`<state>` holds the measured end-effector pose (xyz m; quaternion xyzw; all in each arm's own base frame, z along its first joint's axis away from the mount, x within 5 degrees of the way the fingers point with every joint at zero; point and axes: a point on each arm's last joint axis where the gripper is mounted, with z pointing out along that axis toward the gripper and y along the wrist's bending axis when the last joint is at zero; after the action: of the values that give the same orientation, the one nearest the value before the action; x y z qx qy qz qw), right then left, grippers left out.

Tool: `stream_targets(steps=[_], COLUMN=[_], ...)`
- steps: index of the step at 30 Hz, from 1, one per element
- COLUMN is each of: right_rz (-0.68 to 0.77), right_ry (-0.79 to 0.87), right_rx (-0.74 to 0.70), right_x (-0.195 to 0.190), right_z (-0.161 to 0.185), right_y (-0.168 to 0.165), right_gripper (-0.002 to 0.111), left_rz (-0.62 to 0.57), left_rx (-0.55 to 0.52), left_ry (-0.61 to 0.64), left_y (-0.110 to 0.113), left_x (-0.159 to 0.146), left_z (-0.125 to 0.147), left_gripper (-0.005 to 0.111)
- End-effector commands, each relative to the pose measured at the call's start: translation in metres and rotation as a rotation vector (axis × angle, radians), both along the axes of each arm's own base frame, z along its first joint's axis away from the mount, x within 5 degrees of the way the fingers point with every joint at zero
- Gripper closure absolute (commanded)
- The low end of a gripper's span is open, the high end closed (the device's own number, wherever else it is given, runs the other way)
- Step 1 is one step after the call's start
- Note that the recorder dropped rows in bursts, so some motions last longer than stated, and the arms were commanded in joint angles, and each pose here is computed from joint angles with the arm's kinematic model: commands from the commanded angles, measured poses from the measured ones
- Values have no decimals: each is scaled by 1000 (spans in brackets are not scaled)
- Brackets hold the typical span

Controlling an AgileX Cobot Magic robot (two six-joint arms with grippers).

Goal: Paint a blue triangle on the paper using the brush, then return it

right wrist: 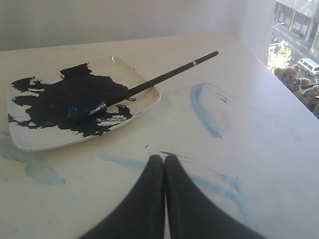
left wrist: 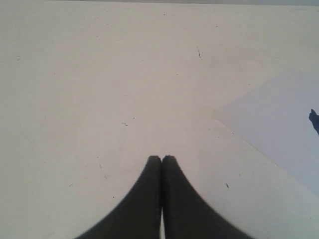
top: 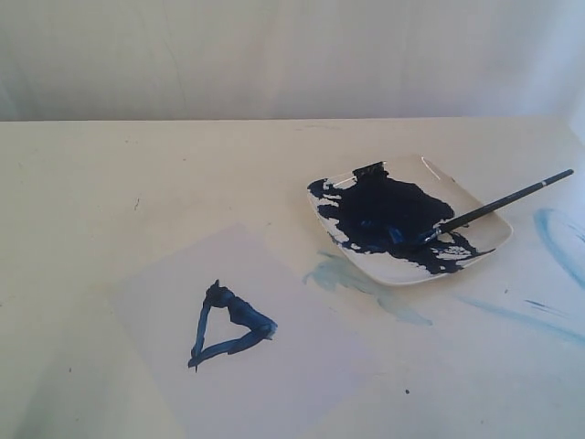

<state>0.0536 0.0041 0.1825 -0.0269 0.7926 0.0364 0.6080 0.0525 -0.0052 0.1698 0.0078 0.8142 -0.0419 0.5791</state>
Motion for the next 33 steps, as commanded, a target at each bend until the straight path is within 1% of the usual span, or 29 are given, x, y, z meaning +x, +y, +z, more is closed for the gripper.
stream_targets(steps=[1, 27, 33], right_rz=[8, 8, 8], right_ry=[-1, -1, -1], right_rx=[-12, -12, -12], right_x=[0, 0, 0], right_z=[-1, -1, -1], right_y=[0, 0, 0], right_gripper=[108, 108, 108], left_rz=[-1, -1, 59], left_rx=[-6, -6, -6], left_ry=[-1, -1, -1], left_y=[0, 0, 3], left_x=[0, 0, 0], left_z=[-1, -1, -1], left_gripper=[107, 107, 107])
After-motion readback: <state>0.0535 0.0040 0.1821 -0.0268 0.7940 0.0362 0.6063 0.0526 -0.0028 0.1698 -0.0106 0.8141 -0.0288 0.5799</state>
